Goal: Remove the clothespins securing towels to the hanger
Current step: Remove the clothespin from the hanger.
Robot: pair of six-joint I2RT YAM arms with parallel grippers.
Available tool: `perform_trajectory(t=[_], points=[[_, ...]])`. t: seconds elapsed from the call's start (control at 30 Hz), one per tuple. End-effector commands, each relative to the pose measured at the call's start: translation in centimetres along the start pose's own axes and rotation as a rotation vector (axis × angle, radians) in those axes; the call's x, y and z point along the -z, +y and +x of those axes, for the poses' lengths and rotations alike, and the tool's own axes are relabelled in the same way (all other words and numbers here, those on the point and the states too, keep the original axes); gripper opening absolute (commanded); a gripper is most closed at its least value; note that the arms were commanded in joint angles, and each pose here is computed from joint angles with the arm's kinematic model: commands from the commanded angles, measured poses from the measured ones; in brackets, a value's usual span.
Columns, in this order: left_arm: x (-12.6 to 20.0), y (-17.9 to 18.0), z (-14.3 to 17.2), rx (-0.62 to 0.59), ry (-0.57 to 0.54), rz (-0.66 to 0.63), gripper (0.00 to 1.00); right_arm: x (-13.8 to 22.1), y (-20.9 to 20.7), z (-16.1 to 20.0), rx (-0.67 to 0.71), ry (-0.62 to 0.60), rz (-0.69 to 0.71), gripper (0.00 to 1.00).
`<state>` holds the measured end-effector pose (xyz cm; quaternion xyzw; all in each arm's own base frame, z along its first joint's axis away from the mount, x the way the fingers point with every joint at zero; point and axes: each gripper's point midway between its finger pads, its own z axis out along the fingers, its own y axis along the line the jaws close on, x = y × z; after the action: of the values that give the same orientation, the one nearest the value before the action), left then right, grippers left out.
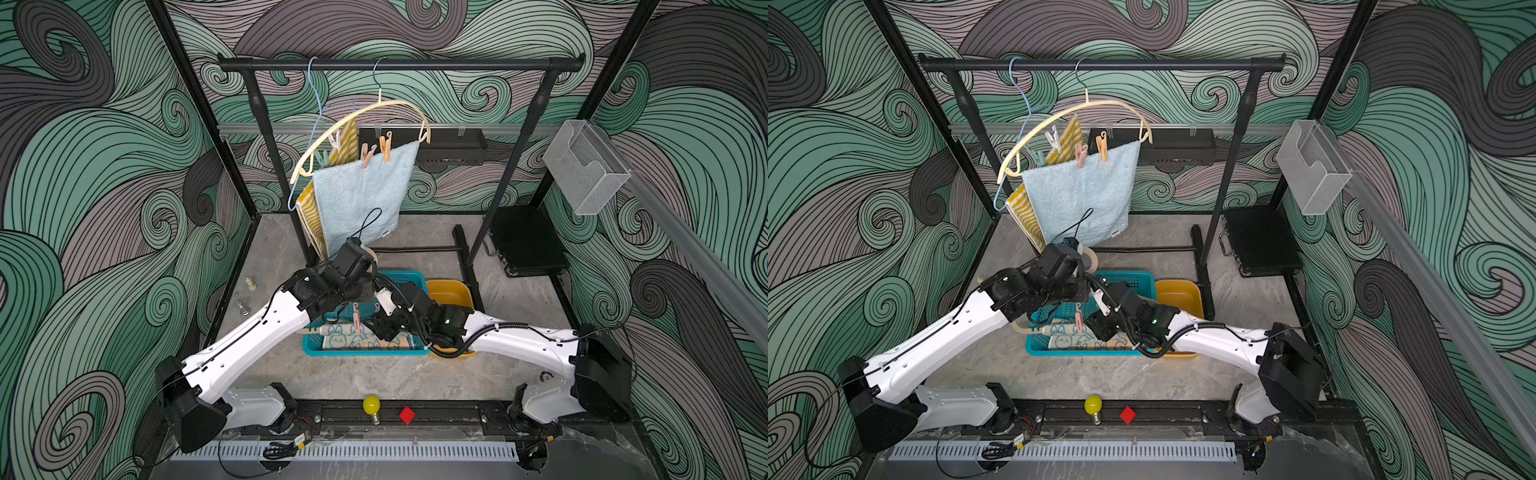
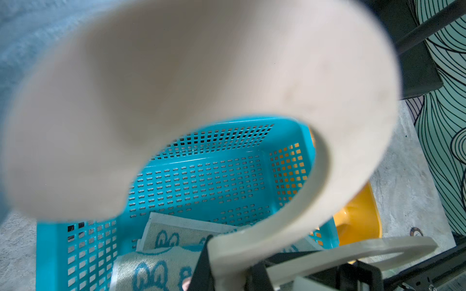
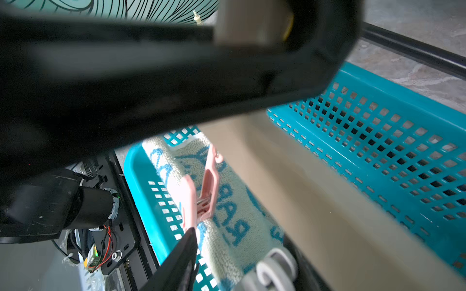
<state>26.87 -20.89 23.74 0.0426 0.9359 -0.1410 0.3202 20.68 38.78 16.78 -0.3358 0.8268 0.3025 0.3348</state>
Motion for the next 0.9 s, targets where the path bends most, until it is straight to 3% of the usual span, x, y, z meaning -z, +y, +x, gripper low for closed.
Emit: perform_trajectory(t=[0.0, 0.37, 0.87], points=[[0.9, -0.7, -0.3, -0.016, 0.001, 0.030, 0.00, 0.2, 1.0, -1.4, 0.006, -0.051, -0.046, 0.53], [1.4, -0.6, -0.2, -0.024, -0.014, 0.040, 0.00, 1.0, 1.1, -1.3, -0.033, -0.075, -0.157, 0.56], [1.3, -0.9, 0.3, -0.067, 0.006, 0.065, 0.00, 1.3, 1.0, -1.1, -0.051, -0.086, -0.210, 0.48]])
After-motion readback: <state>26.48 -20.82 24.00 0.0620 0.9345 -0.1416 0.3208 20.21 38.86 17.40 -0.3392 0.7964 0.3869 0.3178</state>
